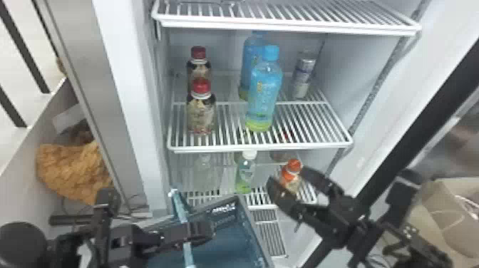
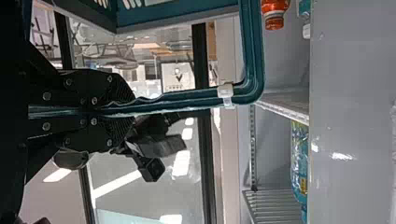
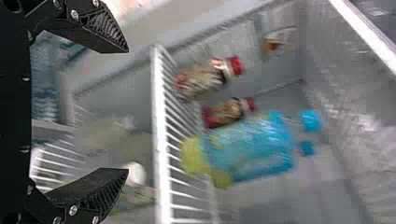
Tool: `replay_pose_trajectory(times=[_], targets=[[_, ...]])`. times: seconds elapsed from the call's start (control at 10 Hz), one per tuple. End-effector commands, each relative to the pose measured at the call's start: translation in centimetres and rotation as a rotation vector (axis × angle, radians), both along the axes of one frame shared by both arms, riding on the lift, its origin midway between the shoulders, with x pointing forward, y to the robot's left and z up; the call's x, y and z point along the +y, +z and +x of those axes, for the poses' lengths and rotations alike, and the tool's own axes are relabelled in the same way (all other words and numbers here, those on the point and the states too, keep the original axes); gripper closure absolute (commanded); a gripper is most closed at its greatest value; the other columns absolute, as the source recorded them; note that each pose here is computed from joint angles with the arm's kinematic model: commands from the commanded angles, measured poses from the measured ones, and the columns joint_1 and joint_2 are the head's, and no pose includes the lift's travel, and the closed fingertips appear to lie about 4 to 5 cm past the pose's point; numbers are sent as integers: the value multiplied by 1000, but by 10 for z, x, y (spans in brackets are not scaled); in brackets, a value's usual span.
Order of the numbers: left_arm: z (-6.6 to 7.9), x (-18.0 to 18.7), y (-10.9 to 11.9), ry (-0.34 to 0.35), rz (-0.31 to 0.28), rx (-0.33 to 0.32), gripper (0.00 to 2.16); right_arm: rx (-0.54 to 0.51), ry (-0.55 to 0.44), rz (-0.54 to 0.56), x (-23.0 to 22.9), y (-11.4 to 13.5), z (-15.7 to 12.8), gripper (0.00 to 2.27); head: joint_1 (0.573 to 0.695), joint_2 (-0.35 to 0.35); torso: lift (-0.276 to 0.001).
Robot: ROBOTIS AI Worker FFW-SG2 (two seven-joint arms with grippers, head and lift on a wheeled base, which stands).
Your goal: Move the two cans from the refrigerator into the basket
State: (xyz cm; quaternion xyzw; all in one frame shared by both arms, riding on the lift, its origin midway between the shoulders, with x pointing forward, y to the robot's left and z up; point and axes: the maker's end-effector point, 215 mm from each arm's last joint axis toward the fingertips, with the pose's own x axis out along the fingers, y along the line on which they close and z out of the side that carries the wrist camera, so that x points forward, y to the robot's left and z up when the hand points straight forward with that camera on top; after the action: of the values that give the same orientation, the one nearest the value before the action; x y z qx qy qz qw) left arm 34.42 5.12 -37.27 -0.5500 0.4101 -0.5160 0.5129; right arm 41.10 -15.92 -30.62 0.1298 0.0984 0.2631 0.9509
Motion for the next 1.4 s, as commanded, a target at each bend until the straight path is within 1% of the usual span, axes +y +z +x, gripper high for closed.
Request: replay_pose_trajectory(times=[0.0,0.3,0.5,0.7,0.9,1.0,1.3], targets=[[1,0,1,0,-2,-2,1191,-94,-63,0,-13,29,12,157,695,-154,-25],[0,0,0,0,-2,1,1191,-186,-188,-12,-41,50,36,157,695,-198,-25],[0,0,0,0,0,1,1190,-236,-263,-13,-58,64,47,157,695,-214,-25],[0,1,0,2,-2,0,1191,-241,-300,-26,-68,59,58,160,695,-235,-25],[1,0,2,2,-4,-2,1191,-244,-369,-61,-82,61,66,157,695,-247,-25],[1,0,2,2,-4,-2,1191,-236,-381,-65,-87,55,76,157,695,-253,-25],[1,-2,3,-6,-4,-6,1190,-242,-418,-95,-100,48,108,157,695,-263,-25]])
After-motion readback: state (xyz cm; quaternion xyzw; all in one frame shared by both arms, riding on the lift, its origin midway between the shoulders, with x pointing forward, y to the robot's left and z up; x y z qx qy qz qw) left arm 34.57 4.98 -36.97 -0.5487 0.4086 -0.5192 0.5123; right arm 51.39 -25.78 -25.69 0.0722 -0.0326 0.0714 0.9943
